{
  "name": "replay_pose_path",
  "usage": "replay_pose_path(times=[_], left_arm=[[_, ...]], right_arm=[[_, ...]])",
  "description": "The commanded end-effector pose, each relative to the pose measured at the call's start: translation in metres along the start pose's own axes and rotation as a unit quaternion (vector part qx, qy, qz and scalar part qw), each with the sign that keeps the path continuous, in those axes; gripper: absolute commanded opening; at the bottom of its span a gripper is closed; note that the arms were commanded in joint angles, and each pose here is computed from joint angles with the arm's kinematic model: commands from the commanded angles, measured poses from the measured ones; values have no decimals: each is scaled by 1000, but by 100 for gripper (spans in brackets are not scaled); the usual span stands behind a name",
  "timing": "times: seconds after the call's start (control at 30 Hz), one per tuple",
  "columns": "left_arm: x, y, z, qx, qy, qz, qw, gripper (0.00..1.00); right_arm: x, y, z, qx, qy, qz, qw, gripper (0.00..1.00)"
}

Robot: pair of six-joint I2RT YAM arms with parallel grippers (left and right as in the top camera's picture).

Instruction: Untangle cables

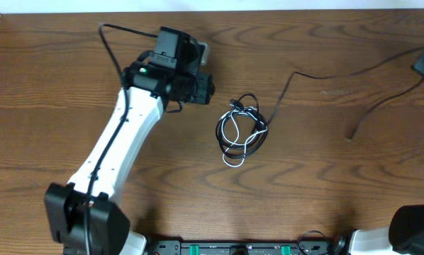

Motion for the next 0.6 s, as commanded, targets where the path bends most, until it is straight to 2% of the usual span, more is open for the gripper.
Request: replay_pose_path(times=[0.0,0.27,0.57], left_arm=[[-10,-16,-4,17,-22,-17,999,49],[-18,-60,1,22,-55,-26,998,51],[-18,-123,6,16,-76,-34,996,55]], right_arm=[[-15,-12,4,12,-26,-12,1000,1],[-12,-42,-10,64,-17,-4,998,1],[-6,-48,-15,76,-5,1,997,1]])
Point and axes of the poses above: each gripper's point midway between its finger pads, its own y axis back along the fingers, its own x axis along the line the jaws close on, z = x × y, the point moved 3 cm from there along y, back along the fingers, and after that the axes turned 2 degrees about -y, right-handed, at the moved point
